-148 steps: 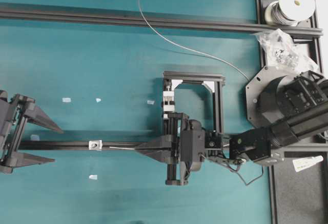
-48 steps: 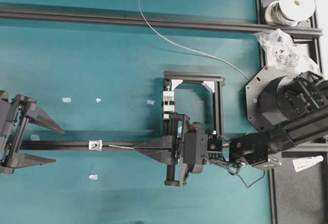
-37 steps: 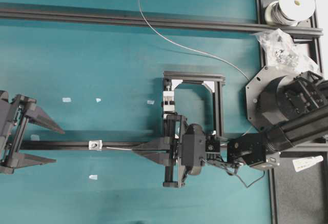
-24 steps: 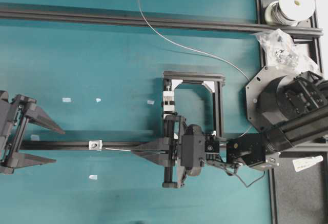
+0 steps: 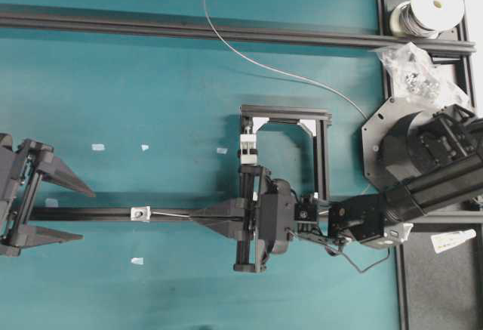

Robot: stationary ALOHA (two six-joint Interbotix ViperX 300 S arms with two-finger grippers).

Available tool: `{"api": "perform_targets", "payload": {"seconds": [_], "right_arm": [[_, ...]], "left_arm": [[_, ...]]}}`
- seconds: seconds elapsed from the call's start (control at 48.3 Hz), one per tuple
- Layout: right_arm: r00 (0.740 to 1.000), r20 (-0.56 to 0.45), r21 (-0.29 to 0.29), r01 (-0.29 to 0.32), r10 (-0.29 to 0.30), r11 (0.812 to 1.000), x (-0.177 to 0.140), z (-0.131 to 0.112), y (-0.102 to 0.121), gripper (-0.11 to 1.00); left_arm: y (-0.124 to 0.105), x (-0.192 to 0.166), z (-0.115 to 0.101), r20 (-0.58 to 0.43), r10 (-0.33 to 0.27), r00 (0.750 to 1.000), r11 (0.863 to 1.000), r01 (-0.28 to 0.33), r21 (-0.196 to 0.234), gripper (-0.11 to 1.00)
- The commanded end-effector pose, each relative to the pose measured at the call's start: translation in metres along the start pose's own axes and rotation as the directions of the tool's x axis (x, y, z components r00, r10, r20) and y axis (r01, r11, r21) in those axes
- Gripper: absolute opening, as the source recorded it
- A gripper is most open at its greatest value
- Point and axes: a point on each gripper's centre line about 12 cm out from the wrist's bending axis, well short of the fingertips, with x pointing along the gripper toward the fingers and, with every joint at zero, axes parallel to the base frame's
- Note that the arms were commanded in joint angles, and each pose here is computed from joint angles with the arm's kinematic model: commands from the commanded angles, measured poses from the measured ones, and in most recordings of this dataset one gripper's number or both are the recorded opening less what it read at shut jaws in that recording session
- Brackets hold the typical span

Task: Insert the wire through the hole in the metal fitting.
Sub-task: 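Push the wire tip through the bracket hole with the right gripper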

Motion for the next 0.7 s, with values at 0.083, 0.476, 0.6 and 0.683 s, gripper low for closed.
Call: {"api": "perform_targets", "payload": {"seconds": [0.083, 0.476, 0.6, 0.683], "right_arm": [[1.0, 0.027, 0.014, -0.008, 0.008, 1.0, 0.0019, 0.0088, 0.0034, -0.01], [1.0, 0.027, 0.008, -0.014, 0.014, 1.0, 0.0056, 0.0096, 0.0043, -0.01], [1.0, 0.021, 0.009, -0.009, 0.008, 1.0, 0.0086, 0.0091, 0.0029, -0.01], [1.0, 0.024, 0.008, -0.008, 0.008, 1.0, 0.0101, 0.0101, 0.0021, -0.01]], "left_arm": [[-0.0032, 0.0003, 0.0093, 0.033, -0.011, 0.999, 1.0, 0.011, 0.001, 0.78], [-0.0032, 0.0003, 0.0093, 0.033, -0.011, 0.999, 1.0, 0.011, 0.001, 0.78], [-0.0032, 0.0003, 0.0093, 0.033, -0.011, 0.999, 1.0, 0.011, 0.001, 0.78], [-0.0032, 0.0003, 0.0093, 0.033, -0.011, 0.999, 1.0, 0.011, 0.001, 0.78]]}}
